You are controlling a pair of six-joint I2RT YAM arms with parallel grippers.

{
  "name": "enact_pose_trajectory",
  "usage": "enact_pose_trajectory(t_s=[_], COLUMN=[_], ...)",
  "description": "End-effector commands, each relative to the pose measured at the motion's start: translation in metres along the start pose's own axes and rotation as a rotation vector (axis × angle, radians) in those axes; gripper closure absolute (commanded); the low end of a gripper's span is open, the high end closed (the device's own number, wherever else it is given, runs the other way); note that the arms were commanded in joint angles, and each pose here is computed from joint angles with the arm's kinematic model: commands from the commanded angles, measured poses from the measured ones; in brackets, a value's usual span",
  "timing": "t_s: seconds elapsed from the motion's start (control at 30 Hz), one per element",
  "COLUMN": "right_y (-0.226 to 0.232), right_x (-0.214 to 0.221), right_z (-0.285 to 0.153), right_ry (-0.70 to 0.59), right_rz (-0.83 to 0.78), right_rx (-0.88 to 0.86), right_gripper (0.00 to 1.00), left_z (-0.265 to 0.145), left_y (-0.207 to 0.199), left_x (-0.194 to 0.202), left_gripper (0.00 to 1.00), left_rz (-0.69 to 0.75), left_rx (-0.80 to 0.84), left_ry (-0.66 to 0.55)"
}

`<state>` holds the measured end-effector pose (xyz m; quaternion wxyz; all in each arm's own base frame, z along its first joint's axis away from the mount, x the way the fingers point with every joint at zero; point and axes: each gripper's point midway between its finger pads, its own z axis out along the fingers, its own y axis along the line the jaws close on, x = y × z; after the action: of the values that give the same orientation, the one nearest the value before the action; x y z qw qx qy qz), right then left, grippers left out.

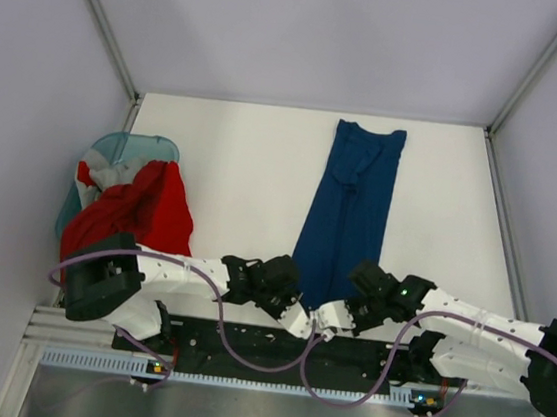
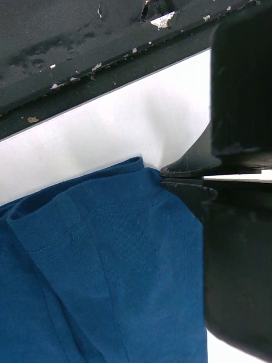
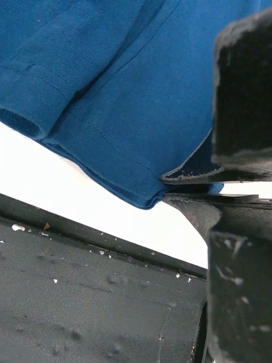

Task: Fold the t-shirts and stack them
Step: Grab the bottom of the folded rectangular tshirt with both arms

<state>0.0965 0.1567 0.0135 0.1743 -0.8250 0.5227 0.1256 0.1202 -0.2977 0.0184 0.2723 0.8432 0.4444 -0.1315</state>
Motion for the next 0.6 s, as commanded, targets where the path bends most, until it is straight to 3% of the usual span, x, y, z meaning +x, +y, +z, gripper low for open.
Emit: enact_pose_trajectory(t_s=[0.0,0.3,0.57], right_y=[0.003,-0.010,-0.068], right_x=[-0.004,-0.009,-0.007], right_z=[0.009,-0.017,-0.069], right_ry=[-0.024,-0.013,-0.139], right_rz=[-0.021,0.021,0.186], right_rx=[-0.022,0.042,0.268], right_gripper=[1.00,1.00,1.00], left_z=[-0.004,-0.028,-0.063], left_y=[0.006,0.049,0.147], left_x=[-0.001,-0.011,-0.006], left_gripper=[1.00,1.00,1.00], left_rz=[-0.062,-0.196,-0.394], left_rx=[-0.024,-0.167,-0.467], left_ry=[0.026,0.068,0.106])
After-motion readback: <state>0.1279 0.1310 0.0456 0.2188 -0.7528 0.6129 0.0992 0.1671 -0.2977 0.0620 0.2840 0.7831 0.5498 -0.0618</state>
